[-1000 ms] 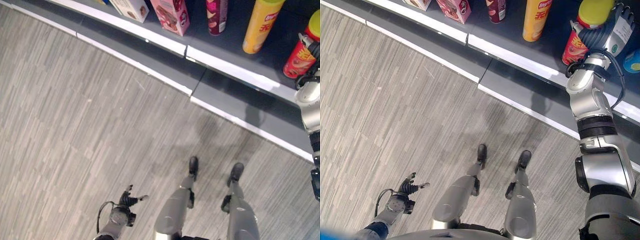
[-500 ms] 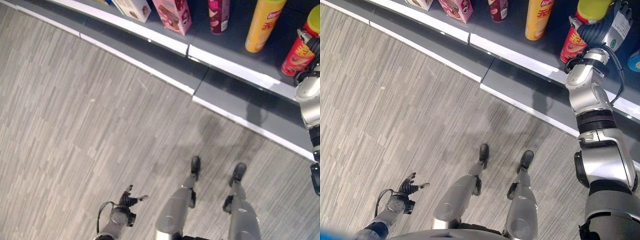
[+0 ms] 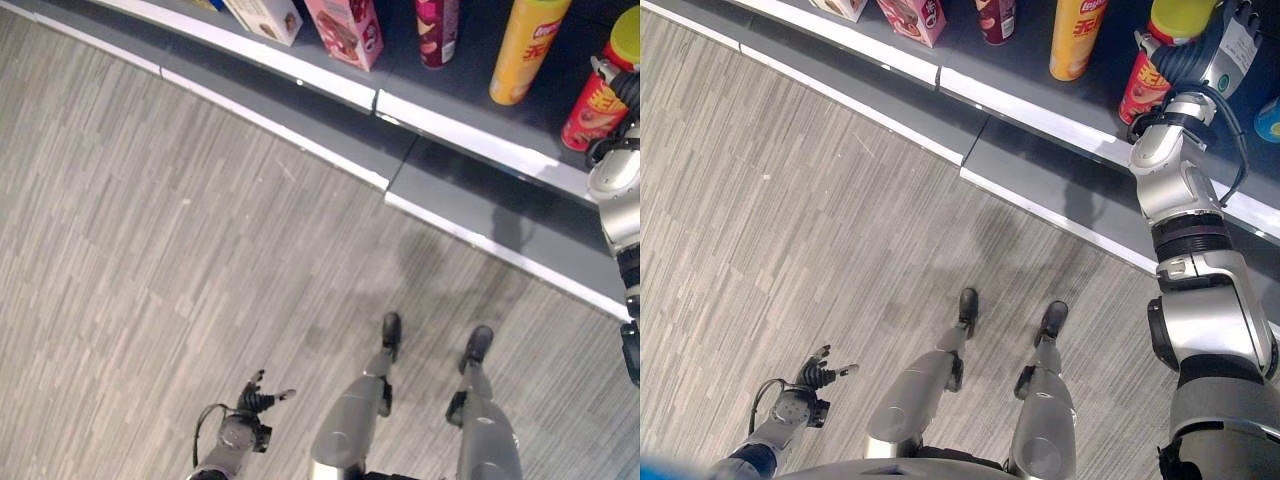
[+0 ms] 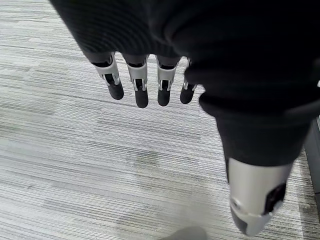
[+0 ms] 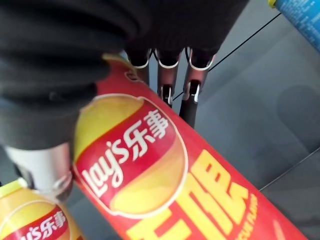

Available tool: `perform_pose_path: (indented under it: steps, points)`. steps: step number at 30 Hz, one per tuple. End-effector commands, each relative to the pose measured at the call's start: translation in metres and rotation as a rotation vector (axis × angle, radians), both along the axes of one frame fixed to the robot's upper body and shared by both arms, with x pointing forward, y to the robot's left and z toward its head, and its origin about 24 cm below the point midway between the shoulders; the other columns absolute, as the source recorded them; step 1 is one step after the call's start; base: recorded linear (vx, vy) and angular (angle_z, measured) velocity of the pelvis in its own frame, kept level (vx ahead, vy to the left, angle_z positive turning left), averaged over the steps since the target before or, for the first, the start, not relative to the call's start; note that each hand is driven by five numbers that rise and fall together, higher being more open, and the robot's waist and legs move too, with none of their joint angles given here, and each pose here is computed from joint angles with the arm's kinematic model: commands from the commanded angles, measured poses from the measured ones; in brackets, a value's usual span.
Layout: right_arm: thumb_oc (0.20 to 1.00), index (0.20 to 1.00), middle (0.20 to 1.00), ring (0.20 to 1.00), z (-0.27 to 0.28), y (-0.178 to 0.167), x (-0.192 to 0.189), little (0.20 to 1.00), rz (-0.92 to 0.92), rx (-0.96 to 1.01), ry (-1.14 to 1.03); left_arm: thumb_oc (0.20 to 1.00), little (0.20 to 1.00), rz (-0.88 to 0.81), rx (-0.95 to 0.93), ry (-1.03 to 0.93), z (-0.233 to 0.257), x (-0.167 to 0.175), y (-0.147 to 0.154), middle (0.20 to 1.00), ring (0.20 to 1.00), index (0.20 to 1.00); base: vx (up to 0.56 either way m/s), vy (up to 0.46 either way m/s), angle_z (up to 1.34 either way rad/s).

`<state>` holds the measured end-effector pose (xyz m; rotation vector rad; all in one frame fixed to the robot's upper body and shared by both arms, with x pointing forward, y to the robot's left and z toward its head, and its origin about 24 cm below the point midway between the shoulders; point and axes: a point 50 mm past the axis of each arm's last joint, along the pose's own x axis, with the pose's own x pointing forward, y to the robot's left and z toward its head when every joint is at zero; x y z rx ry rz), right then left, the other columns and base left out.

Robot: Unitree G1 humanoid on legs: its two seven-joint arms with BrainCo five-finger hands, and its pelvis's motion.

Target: Put the goods on the table back onto the shelves and tidy them up.

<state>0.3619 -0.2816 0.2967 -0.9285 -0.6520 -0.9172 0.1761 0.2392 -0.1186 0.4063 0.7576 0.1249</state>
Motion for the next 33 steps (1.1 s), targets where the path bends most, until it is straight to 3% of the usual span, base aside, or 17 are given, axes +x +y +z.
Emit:
perform_pose_path:
  steps: [1, 33]
  points:
    - [0.200, 0.200, 0.200, 0.200, 0.026, -0.008, -0.005, 0.200, -0.032, -0.080, -0.037, 1.000, 1.000, -0.017, 0.106, 0.050, 0.000, -0.003, 0.017, 1.000, 1.000, 1.000, 0.00, 0.000, 0.00]
    - [0.200, 0.200, 0.200, 0.200, 0.040, -0.013, -0.005, 0.200, -0.066, -0.019, -0.087, 1.000, 1.000, -0.039, 0.142, 0.045, 0.003, 0.004, 0.019, 1.000, 1.000, 1.000, 0.00, -0.003, 0.00]
